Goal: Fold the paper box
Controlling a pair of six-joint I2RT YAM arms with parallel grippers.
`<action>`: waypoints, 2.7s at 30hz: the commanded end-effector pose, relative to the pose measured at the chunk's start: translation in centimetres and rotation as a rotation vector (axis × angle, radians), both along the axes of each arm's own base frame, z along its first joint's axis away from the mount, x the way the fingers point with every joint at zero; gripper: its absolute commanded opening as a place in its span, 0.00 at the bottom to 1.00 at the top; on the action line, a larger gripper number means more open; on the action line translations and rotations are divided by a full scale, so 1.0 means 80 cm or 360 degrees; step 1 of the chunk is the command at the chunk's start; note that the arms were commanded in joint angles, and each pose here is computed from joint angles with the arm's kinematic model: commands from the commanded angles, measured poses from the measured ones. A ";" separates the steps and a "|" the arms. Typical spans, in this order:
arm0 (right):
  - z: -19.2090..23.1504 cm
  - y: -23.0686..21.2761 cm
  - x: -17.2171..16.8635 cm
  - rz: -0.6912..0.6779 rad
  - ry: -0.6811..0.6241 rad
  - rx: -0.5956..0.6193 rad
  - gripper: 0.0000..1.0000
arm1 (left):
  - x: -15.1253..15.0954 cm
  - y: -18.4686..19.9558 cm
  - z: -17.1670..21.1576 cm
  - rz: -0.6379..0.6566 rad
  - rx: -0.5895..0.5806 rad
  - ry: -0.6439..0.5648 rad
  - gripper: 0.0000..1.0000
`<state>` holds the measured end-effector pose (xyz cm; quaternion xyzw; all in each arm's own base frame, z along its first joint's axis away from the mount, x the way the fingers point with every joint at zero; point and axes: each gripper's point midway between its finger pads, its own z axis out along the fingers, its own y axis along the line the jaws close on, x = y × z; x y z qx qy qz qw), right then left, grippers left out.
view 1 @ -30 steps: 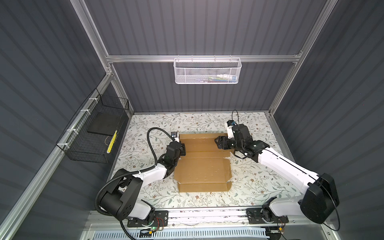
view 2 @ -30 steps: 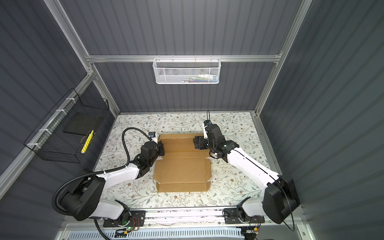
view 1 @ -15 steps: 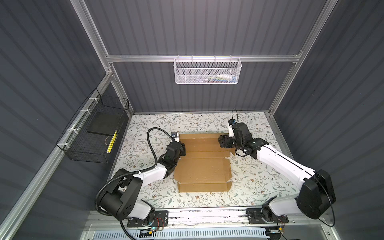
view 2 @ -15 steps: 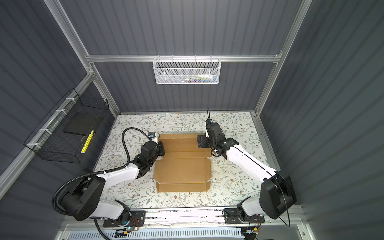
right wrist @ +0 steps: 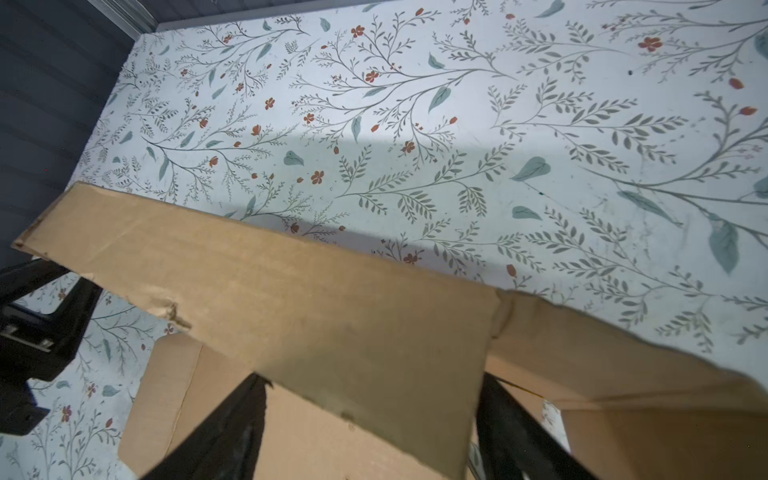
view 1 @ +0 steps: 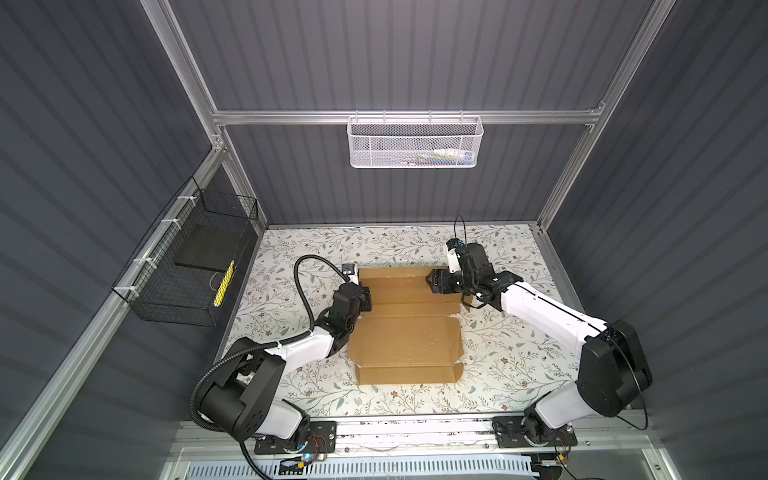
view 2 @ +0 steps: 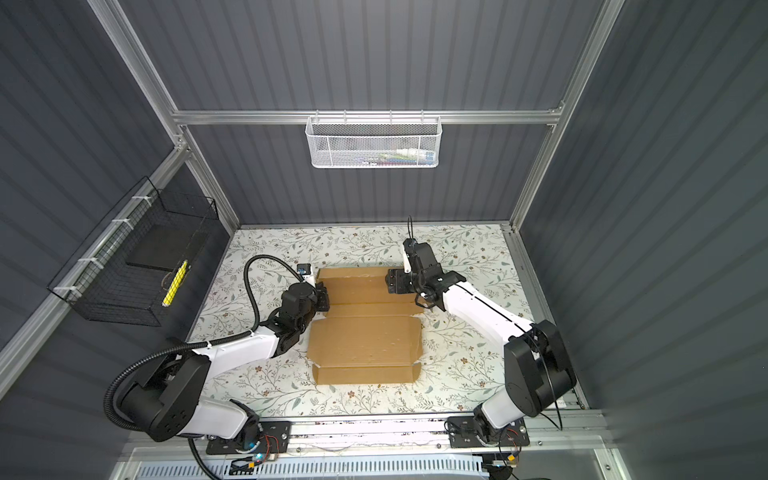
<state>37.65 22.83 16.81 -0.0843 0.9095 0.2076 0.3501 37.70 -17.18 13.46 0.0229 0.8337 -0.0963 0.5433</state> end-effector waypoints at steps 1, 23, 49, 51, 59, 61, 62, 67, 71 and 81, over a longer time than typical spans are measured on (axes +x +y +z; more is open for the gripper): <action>0.019 0.017 0.010 0.0024 -0.0026 0.0118 0.79 | -0.005 -0.011 -0.020 -0.0061 -0.0031 0.0110 0.00; 0.003 -0.050 -0.070 -0.0101 -0.0022 -0.0019 0.80 | -0.004 -0.004 -0.017 -0.0014 -0.0007 0.0133 0.00; -0.131 -0.064 -0.081 -0.0317 0.0086 -0.0242 0.81 | -0.004 -0.004 -0.016 -0.0009 0.0009 0.0149 0.00; -0.136 -0.066 -0.082 -0.0332 0.0092 -0.0250 0.81 | -0.004 -0.004 -0.017 -0.0010 0.0010 0.0152 0.00; -0.147 -0.074 -0.077 -0.0396 0.0099 -0.0249 0.81 | -0.005 -0.003 -0.016 -0.0010 0.0006 0.0150 0.00; -0.147 -0.073 -0.073 -0.0397 0.0089 -0.0244 0.81 | -0.005 -0.004 -0.016 -0.0013 0.0005 0.0148 0.00; -0.147 -0.072 -0.070 -0.0401 0.0082 -0.0239 0.81 | -0.005 -0.004 -0.017 -0.0014 0.0006 0.0152 0.00; -0.133 -0.065 -0.058 -0.0376 0.0029 -0.0221 0.81 | -0.004 -0.005 -0.018 -0.0017 0.0006 0.0155 0.00; -0.112 -0.059 -0.053 -0.0348 -0.0033 -0.0186 0.81 | -0.004 -0.006 -0.019 -0.0018 0.0008 0.0159 0.00; -0.088 -0.049 -0.049 -0.0306 -0.0082 -0.0143 0.81 | -0.004 -0.006 -0.020 -0.0022 0.0004 0.0161 0.00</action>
